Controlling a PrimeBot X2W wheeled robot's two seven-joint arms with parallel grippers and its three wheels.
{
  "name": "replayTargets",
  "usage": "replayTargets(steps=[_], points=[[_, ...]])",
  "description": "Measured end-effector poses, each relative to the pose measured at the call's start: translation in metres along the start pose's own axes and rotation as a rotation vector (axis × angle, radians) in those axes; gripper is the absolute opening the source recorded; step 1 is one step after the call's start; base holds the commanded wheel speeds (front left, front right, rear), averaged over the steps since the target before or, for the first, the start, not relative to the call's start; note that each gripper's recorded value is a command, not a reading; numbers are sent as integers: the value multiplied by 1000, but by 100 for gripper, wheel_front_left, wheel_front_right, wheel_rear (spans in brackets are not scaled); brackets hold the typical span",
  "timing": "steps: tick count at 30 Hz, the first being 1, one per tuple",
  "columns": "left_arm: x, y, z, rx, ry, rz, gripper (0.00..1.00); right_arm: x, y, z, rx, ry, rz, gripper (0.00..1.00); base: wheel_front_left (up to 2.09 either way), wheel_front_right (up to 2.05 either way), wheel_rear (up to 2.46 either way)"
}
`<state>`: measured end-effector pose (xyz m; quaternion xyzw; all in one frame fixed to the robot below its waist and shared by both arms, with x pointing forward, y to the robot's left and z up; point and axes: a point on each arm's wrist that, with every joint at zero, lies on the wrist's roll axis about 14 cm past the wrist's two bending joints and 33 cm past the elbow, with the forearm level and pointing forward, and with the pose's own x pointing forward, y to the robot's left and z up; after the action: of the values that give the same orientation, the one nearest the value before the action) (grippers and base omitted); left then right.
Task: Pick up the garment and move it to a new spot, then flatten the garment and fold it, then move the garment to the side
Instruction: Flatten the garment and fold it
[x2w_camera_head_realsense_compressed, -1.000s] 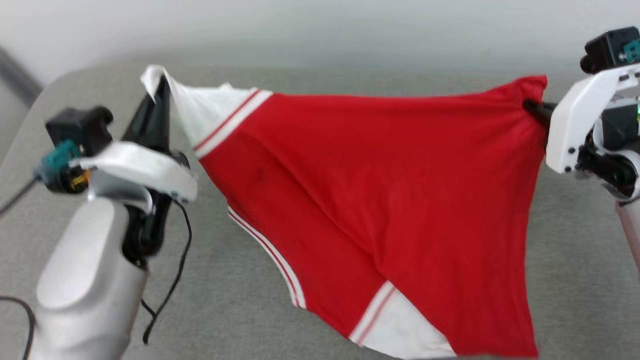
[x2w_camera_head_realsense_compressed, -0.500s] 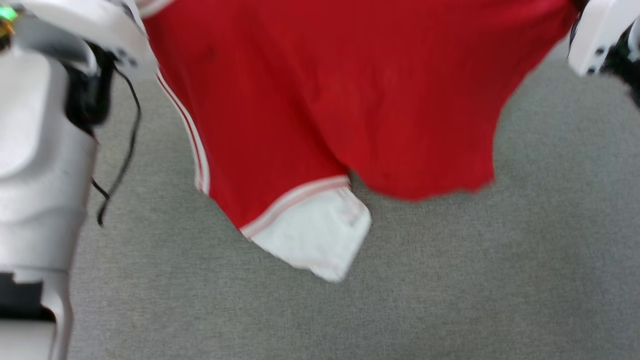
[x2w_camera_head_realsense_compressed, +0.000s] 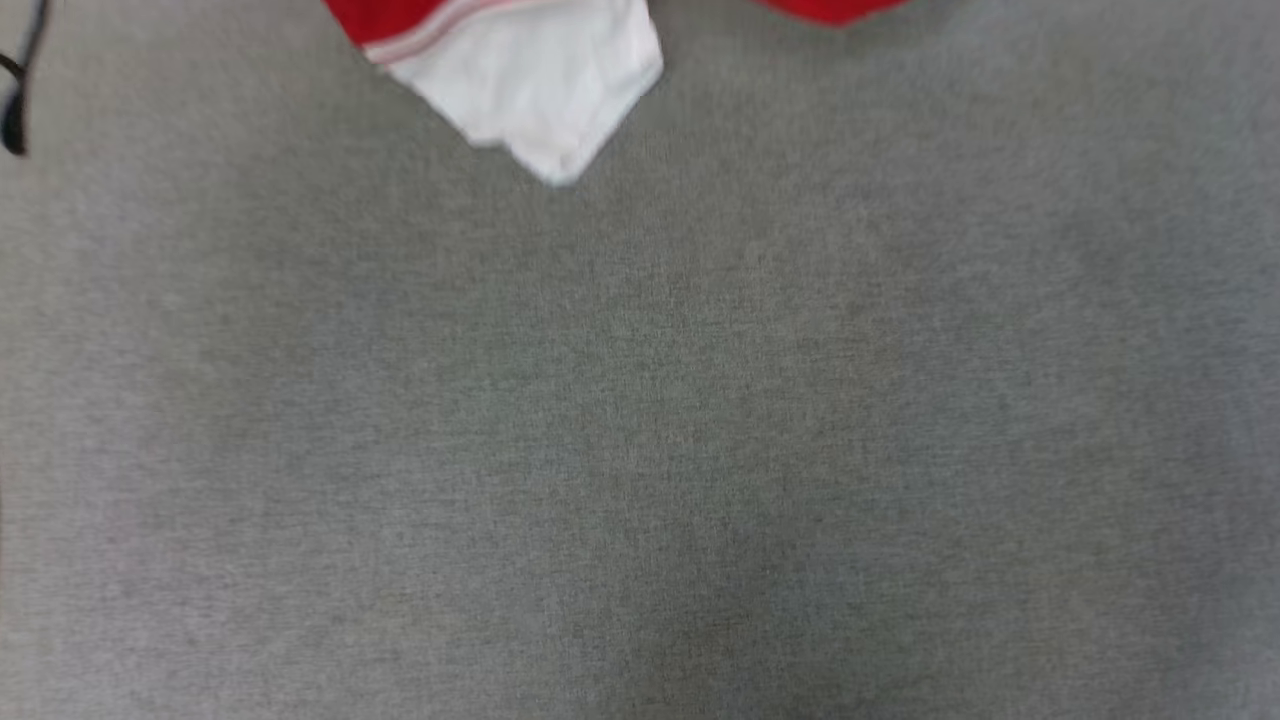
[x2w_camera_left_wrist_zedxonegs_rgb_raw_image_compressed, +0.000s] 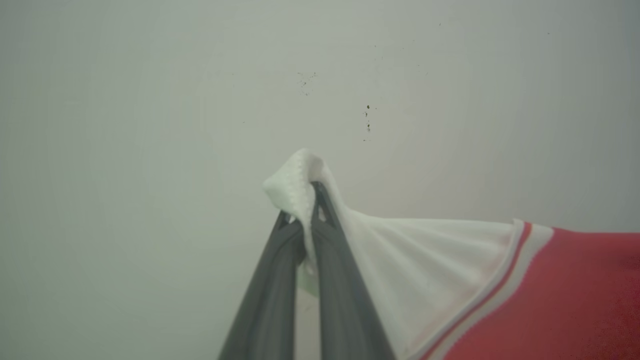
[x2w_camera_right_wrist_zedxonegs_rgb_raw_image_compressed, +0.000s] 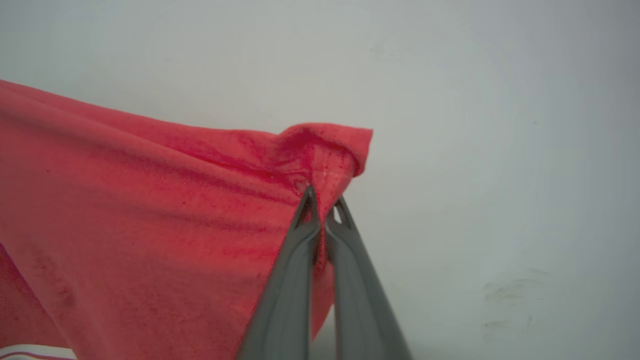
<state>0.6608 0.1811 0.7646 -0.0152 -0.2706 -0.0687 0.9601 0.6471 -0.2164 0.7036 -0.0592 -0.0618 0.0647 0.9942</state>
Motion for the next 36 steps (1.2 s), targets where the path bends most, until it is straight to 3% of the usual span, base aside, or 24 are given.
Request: replayTargets(steps=[10,22,30,36], points=[[18,14,-75,16,38,15,0,51,4,-46,-31,-34,15,0,0,0,0],[-16,30,-197,-29,237,69,0,76,29,-150,37,106,61,0,0,0,0],[-67,38,-246,-102,383,116,0,49,42,-205,125,239,73,0,0,0,0],[-138,43,-265,-146,509,160,0,-7,57,-249,147,376,110,0,0,0,0]])
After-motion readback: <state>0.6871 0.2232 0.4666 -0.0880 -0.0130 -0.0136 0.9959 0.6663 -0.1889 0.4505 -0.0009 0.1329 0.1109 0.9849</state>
